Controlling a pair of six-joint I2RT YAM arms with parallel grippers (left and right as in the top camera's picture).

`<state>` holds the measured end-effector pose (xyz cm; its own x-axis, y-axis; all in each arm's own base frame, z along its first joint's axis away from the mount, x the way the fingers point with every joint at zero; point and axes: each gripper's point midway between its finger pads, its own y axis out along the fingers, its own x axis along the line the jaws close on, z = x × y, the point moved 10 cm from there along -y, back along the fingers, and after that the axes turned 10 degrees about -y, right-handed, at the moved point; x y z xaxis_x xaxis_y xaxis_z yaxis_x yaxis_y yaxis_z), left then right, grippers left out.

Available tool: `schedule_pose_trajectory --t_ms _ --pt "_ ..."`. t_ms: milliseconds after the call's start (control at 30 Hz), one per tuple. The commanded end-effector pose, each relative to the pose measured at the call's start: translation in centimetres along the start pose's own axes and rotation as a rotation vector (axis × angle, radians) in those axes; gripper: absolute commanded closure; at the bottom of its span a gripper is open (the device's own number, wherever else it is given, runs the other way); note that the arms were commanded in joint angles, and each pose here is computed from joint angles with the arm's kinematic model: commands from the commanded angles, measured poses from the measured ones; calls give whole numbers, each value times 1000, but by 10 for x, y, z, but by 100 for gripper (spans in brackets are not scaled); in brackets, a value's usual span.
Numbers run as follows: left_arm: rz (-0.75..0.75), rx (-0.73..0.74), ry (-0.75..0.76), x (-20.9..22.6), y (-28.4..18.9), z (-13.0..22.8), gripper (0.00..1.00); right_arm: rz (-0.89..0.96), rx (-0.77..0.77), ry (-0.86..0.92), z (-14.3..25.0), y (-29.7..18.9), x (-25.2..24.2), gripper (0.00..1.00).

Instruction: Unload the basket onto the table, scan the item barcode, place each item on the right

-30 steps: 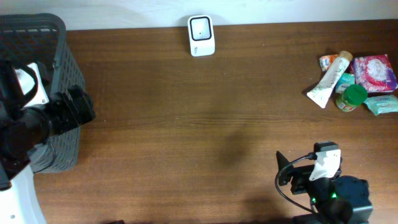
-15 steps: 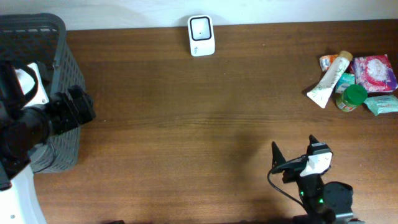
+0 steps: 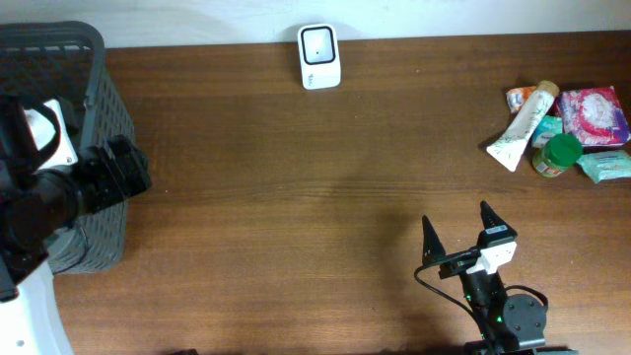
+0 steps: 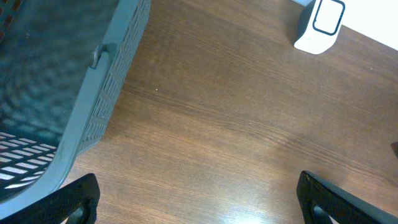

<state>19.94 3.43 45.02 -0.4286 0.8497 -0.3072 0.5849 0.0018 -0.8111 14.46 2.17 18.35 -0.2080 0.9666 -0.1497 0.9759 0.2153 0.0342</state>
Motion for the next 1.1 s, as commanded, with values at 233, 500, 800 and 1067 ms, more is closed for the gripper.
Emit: schedule_pose_trajectory --t_ms 233,500,800,1067 --pt "-1 -4 -13 1 -1 0 1 -19 98 0 18 -1 3 1" --pt "-1 -4 -13 1 -1 0 1 40 115 -2 20 -1 -2 1" --pt "-1 -4 -13 1 -1 0 1 129 129 -3 21 -2 -12 1" --pt "-1 -4 -13 1 -1 0 1 160 143 -15 23 -3 -14 1"
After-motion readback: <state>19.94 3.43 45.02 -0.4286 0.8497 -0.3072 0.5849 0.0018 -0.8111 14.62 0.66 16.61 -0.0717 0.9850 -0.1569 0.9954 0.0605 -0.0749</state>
